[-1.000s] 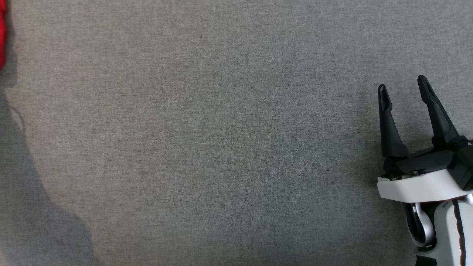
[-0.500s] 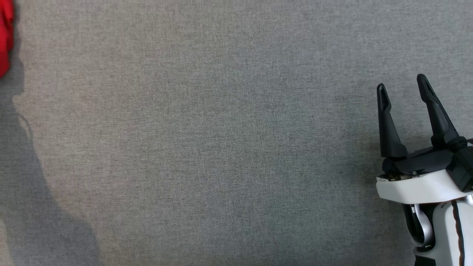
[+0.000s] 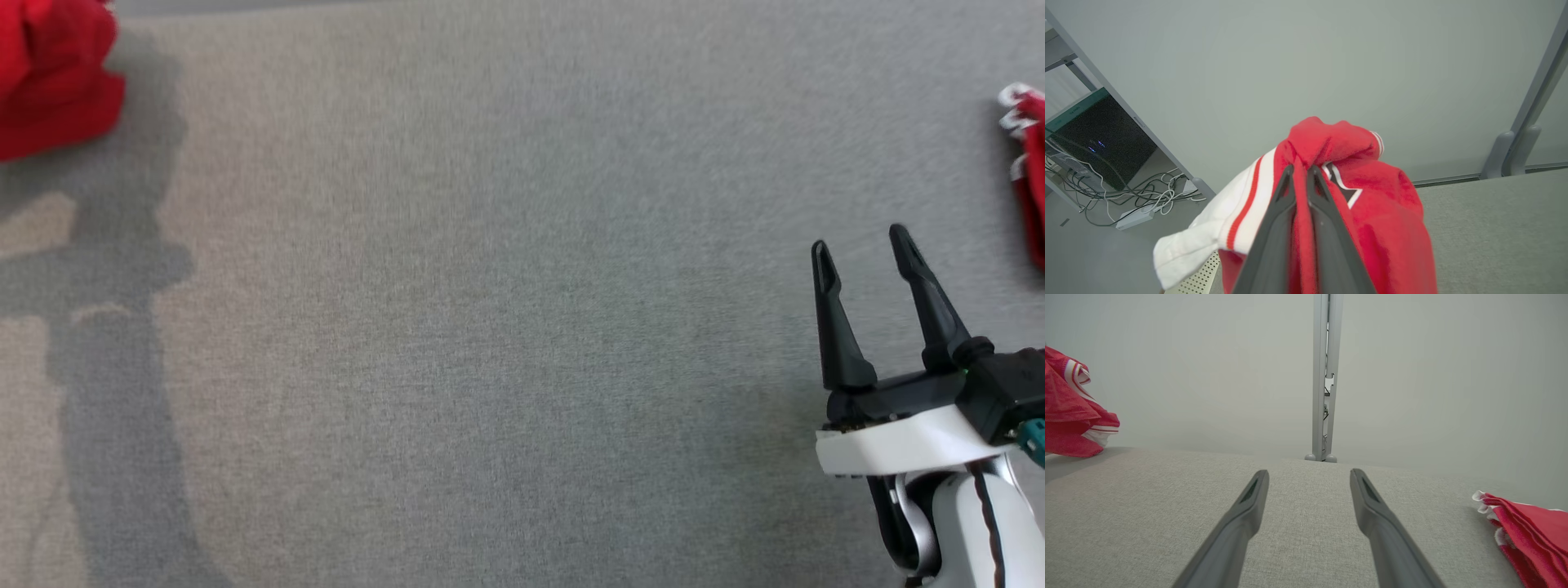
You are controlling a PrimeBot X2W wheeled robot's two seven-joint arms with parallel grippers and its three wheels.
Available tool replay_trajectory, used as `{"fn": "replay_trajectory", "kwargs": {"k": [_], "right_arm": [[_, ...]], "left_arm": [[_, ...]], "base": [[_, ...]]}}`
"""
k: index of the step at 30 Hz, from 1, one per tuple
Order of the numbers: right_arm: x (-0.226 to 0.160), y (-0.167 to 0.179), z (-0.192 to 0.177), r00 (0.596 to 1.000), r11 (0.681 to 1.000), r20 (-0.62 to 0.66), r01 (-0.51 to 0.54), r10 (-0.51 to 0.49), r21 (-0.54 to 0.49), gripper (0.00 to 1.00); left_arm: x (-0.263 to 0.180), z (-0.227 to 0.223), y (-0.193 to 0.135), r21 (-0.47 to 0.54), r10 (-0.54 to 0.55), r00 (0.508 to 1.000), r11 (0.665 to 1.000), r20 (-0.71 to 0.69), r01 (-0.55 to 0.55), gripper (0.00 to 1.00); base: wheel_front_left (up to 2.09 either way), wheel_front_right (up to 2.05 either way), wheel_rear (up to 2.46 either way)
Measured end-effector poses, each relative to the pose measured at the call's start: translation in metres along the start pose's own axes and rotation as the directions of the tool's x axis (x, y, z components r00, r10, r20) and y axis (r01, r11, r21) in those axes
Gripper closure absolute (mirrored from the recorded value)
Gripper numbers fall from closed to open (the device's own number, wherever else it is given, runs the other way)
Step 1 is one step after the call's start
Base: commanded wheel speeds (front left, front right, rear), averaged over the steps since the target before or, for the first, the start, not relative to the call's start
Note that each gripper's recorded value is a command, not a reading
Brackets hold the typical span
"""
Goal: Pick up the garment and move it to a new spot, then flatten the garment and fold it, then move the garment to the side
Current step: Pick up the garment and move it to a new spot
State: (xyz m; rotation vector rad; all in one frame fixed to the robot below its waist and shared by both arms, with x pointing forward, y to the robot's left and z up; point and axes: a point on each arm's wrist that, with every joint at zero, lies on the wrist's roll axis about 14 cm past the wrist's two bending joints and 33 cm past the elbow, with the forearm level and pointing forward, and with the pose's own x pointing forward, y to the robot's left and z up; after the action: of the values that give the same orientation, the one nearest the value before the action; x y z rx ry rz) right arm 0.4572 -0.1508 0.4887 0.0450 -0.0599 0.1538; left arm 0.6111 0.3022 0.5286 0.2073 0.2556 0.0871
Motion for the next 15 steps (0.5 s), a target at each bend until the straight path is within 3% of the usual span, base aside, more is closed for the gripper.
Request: {"fn": "replay_trajectory", "kwargs": {"k": [4, 9, 15], "right_arm": [[-0.019, -0.006, 0.020, 0.999, 1.000, 0.035, 0.027, -0.027, 0.004, 0.00], [-0.048, -0.016, 0.043, 0.994, 0.998, 0.082, 0.070, -0.069, 0.001, 0.00], [-0.077, -0.025, 0.065, 0.985, 0.994, 0.133, 0.111, -0.111, 0.003, 0.00]], "left_arm": [[-0.021, 0.049, -0.020, 0.021, -0.074, 0.992, 0.997, 0.101, 0.072, 1.00], [-0.056, 0.107, -0.072, -0.001, -0.200, 0.953, 0.979, 0.229, 0.205, 1.00], [-0.107, 0.141, -0.156, -0.017, -0.382, 0.868, 0.913, 0.319, 0.408, 1.00]], "base": [[0.00, 0.00, 0.00], [0.00, 0.00, 0.00], [0.00, 0.00, 0.00]]}}
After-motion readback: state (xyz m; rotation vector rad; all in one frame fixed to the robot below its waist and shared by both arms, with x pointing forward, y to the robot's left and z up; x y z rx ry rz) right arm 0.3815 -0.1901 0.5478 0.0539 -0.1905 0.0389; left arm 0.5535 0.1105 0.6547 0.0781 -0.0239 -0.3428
